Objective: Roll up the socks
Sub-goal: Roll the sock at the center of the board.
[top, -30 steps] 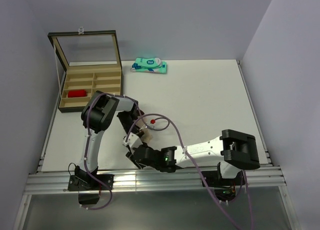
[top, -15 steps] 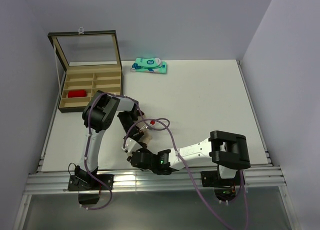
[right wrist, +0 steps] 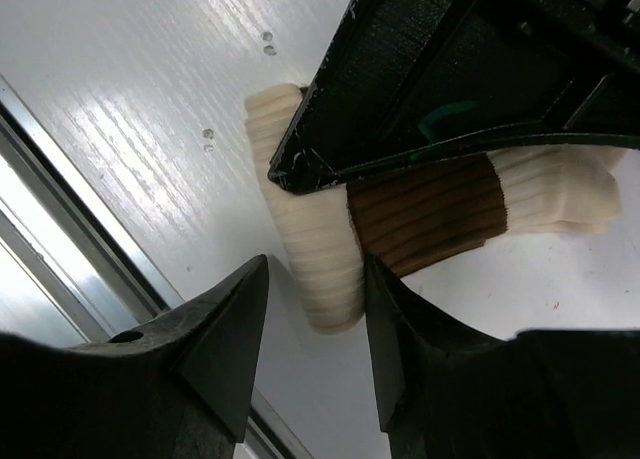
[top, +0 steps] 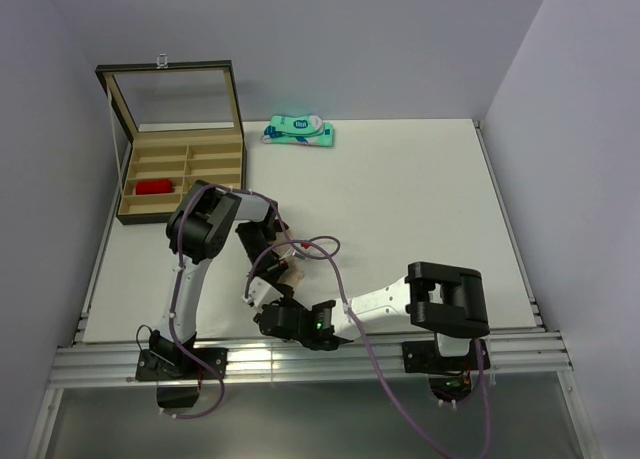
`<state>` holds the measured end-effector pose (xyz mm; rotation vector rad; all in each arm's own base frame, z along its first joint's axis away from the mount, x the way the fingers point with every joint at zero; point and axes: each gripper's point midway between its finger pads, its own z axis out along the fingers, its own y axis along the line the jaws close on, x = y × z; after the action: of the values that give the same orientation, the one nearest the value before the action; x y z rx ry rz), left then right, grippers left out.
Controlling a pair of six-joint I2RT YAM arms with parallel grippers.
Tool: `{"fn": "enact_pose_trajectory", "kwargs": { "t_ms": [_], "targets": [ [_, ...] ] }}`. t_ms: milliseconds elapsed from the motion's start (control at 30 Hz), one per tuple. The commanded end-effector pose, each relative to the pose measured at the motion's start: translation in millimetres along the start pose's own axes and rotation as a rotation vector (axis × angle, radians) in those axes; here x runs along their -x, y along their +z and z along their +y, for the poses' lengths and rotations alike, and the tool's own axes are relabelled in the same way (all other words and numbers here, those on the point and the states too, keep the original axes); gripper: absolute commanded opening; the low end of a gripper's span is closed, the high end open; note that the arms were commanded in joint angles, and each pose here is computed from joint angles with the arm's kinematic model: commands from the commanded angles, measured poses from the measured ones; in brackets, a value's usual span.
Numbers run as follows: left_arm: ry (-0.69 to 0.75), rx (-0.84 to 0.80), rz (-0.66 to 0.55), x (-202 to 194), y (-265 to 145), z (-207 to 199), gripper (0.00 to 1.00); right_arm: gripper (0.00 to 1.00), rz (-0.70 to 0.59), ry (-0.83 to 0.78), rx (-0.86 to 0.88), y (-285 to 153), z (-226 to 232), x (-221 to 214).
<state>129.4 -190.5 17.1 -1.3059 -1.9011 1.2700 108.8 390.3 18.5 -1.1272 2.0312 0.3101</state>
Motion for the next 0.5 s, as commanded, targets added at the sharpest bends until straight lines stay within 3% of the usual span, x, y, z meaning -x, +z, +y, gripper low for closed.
{"fn": "enact_pose_trajectory", "kwargs": {
  "t_ms": [0, 100, 233, 333, 467],
  "targets": [
    [0.093, 0.1, 0.045, -2.3, -3.8, 34.2, 0.04, 0.5, -0.016, 0.015, -0.017, 7.0, 1.9, 4.2],
    [0.085, 0.103, 0.042, -2.4, -3.4, 35.7, 0.06, 0.44, -0.008, 0.018, -0.026, 11.0, 1.8, 1.0],
    [0.081, 0.109, 0.035, -1.5, -2.2, 36.4, 0.08, 0.19, 0.019, 0.015, -0.025, 15.5, 3.4, -6.7],
    [0.086, 0.115, 0.017, 2.1, -3.1, 35.9, 0.09, 0.07, 0.035, 0.026, -0.019, 16.4, 2.5, -10.7],
    [0.079, 0.15, -0.03, 9.5, -9.5, 38.3, 0.11, 0.0, 0.045, 0.075, 0.005, 17.3, -0.5, -17.7]
  ]
}}
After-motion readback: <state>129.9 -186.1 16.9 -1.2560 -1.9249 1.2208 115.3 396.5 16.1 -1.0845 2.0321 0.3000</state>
